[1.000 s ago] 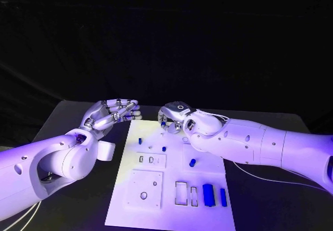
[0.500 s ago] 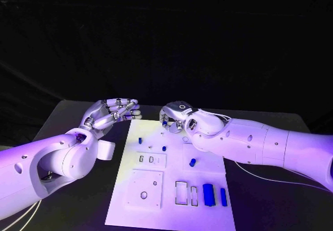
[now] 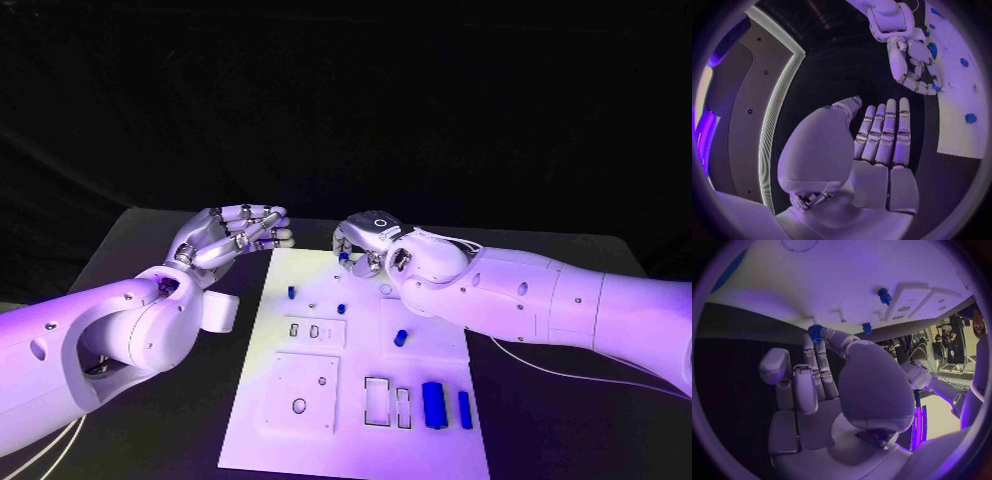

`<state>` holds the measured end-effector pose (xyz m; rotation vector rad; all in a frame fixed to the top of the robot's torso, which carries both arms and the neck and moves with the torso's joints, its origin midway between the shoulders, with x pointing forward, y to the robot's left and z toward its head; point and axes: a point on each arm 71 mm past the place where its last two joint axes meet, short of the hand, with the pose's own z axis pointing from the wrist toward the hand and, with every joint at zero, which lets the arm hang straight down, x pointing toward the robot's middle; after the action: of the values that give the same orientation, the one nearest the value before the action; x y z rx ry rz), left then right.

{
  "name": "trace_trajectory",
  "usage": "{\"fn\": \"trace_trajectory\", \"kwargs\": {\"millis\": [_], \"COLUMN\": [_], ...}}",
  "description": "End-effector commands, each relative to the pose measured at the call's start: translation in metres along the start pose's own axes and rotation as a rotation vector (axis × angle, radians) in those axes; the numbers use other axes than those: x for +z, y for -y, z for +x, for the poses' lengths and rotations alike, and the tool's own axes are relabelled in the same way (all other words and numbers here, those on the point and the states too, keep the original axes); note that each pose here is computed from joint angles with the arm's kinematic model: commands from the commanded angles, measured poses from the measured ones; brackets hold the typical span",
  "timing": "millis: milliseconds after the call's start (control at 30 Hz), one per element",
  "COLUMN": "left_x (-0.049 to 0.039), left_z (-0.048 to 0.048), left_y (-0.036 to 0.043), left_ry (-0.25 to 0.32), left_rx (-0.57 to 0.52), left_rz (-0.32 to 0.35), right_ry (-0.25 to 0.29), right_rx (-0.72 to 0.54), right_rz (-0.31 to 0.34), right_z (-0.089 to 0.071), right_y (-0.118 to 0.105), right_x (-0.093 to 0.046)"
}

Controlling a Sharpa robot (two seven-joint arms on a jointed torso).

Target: Assemble the parts on the task board

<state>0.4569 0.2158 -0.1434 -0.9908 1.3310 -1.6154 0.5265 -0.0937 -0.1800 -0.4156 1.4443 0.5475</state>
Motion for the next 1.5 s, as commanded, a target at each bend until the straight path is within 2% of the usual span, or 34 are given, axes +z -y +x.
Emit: {"fn": "trace_trajectory", "kwargs": {"millis": [33,1500], "left_x": [0.0004,0.0001], "left_z": [0.0018,-0.0001], "left_y": [0.0015,0.0013], "left_ry": [-0.018,-0.014], "left_rx": [-0.005,-0.003], "left_rz": [0.009,0.006], "right_ry": [-0.025,-0.006], "right_rx": [-0.014,0.001], "right_rz": [0.006,0.007], "right_z": [0.0053,0.0041], "right_y": [0.0002,0.0023], "right_x": [-0.0019,-0.0042]}}
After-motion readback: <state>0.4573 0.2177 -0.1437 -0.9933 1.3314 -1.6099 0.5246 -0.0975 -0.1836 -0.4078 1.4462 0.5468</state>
